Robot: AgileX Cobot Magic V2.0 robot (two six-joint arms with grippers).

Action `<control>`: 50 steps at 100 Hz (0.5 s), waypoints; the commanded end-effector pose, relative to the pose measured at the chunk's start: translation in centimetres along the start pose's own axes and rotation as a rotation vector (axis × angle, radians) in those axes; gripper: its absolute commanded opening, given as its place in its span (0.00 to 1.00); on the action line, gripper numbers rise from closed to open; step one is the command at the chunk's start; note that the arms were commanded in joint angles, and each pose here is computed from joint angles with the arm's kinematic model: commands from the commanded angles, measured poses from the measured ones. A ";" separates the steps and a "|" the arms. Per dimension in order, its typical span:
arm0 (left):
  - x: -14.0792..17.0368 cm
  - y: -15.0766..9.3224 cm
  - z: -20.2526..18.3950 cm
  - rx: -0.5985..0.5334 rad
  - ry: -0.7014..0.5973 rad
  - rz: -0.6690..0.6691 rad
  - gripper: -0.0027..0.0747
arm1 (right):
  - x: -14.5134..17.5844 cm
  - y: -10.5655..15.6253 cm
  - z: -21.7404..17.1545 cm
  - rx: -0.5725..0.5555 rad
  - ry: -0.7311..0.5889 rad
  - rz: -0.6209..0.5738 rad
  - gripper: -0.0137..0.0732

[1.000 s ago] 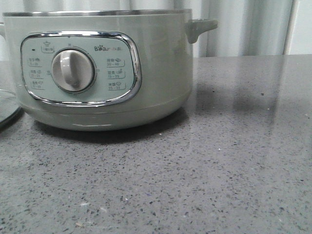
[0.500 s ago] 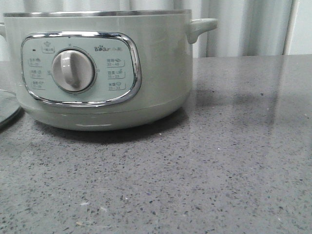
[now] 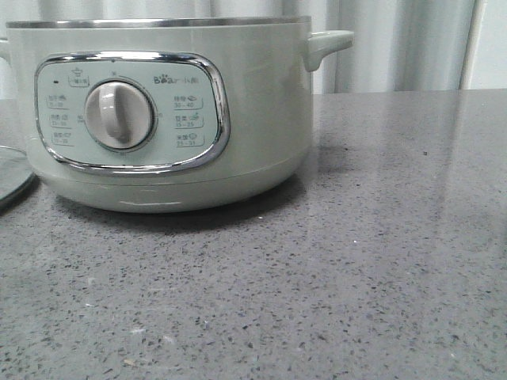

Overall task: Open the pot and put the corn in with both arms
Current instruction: 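Open the right gripper to drop the corn into the pot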

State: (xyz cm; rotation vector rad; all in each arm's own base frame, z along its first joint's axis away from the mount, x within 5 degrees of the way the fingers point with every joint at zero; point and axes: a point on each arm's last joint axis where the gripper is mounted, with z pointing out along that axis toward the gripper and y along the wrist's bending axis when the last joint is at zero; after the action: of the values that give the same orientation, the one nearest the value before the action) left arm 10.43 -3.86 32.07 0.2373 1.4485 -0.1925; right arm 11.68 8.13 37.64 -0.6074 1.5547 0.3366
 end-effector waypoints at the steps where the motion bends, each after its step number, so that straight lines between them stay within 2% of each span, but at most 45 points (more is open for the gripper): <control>1: -0.9 -0.1 -0.3 0.028 -0.040 0.021 0.01 | 0.4 0.2 -2.5 0.003 -0.189 -0.031 0.09; 25: 0.3 0.2 -2.5 0.075 -0.078 0.004 0.01 | 6.4 1.2 -6.1 0.003 -0.284 -0.077 0.09; 50: 1.8 0.7 -5.2 0.114 -0.159 -0.025 0.01 | 10.6 1.7 -8.1 0.018 -0.330 -0.110 0.09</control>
State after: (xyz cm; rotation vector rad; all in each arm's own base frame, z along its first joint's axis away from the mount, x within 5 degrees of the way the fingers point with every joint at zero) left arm 6.45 -2.07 29.38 0.2897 1.3342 -0.3051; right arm 4.87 3.46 27.12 -0.6019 1.3258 0.3217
